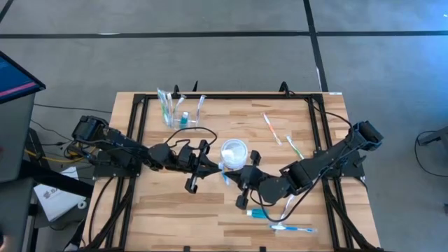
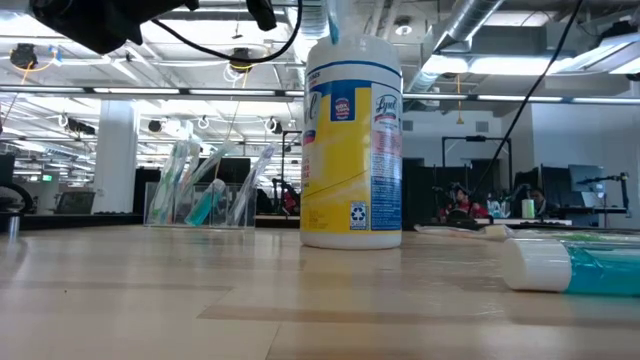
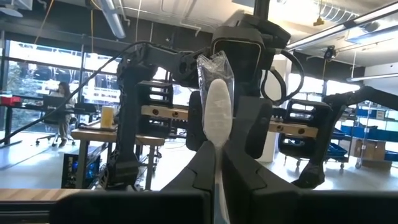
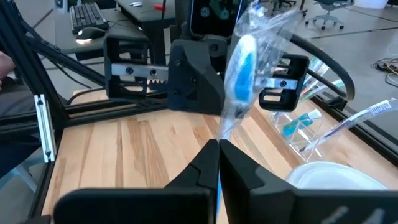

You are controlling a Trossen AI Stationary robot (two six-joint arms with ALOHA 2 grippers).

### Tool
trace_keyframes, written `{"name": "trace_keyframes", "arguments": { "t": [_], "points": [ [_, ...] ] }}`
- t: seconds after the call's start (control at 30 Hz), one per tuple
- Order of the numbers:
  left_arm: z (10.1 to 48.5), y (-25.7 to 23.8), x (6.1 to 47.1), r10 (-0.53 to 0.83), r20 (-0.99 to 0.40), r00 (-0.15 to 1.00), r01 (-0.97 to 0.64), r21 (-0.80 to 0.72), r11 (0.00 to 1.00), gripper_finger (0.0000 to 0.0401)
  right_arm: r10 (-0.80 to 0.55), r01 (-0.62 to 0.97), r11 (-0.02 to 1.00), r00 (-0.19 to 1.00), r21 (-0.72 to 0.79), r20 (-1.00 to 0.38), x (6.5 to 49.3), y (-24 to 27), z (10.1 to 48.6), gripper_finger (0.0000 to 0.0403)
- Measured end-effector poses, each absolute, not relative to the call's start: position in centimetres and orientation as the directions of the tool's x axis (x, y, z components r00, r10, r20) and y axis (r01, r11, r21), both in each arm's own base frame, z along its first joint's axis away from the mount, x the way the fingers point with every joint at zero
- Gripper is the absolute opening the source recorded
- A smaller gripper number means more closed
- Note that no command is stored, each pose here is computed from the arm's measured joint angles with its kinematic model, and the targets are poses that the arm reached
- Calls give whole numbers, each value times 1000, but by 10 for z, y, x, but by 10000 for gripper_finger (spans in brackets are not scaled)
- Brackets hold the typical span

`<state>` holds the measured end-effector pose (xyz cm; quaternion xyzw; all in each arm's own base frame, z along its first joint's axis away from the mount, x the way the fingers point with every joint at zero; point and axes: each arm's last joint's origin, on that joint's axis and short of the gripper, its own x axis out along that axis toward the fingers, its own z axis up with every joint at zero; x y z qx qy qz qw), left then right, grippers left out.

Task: Pick & Place toothbrushing station
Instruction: Put the top blue toothbrush into the transparent organizer

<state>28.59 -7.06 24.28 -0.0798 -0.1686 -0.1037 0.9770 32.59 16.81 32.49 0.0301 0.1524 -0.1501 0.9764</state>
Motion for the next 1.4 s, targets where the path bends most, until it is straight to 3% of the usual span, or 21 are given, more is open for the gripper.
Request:
{"name": "trace_keyframes", "arguments": {
  "t": [0.23,0.5,0.8,1.4],
  "points": [
    [254,-70,278,-163,309,937,205,-107,973,2,-326,333,943,898,-28,-297,321,174,324,47],
    [266,-74,258,47,180,983,-26,-115,993,2,-313,318,948,902,-34,-297,316,181,324,94],
    [266,-69,240,324,83,942,-318,-78,945,3,-301,302,952,903,-44,-305,313,186,323,98],
    [247,-20,210,594,71,801,-581,-145,801,2,-303,297,952,895,-69,-326,312,184,320,98]
  ]
}}
